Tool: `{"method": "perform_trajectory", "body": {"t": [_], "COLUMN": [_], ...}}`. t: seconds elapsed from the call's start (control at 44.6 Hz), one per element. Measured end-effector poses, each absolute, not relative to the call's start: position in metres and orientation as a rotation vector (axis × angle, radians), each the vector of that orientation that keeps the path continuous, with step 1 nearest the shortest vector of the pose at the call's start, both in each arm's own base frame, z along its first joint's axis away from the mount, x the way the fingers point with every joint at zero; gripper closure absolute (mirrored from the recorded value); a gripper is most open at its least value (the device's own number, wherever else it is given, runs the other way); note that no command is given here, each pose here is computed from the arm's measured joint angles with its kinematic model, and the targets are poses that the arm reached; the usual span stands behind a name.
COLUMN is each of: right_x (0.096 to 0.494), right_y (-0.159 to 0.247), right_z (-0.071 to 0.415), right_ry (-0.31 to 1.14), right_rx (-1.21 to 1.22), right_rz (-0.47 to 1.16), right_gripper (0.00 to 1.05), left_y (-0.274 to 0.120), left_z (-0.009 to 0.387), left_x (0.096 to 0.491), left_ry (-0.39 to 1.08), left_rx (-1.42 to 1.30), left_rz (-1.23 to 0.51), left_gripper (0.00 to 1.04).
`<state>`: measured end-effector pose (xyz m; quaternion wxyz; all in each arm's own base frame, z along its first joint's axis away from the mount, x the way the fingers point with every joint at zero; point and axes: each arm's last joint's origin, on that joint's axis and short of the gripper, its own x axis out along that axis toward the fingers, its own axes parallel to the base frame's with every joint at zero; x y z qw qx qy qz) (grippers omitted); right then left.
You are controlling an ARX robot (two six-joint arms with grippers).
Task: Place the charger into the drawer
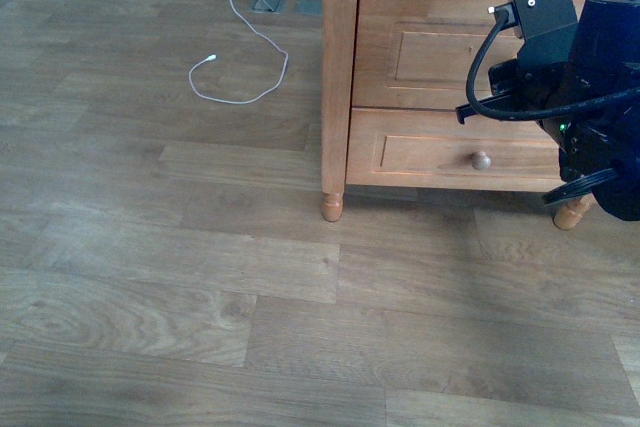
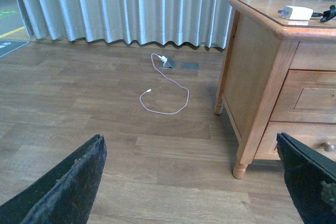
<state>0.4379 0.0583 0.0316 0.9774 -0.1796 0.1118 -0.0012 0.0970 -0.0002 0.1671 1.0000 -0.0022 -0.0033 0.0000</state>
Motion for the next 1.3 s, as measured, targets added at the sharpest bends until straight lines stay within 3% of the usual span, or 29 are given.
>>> {"method": "perform_trajectory", "body": {"t": [0.314, 0.627, 0.807, 1.3], "right_x": [0.391, 0.284, 0.256, 0.226], "right_y": [0.051, 0.023, 0.016, -0.022], "right_z": [0.037, 0.044, 0.047, 0.126], "right_ry": [0.283, 0.354, 0.373, 0.267], "right_rx": [-0.295, -0.222, -0.213, -0.164], "right_rz": [0.047, 0.136, 0.158, 0.051], "right_gripper": [0.82, 0.82, 0.82, 0.09], "left_y": [0.0, 0.0, 0.0, 0.0], "left_z": [0.167, 0.167, 0.167, 0.167], "left_x": [0.097, 0.097, 0.097, 0.097], "left_ry": [-0.007, -0.007, -0.007, -0.007], "left_rx": [-0.004, -0.004, -0.004, -0.005], "left_rz": [0.0, 0.0, 0.0, 0.0], "left_gripper": [0.06, 0.06, 0.06, 0.06]}}
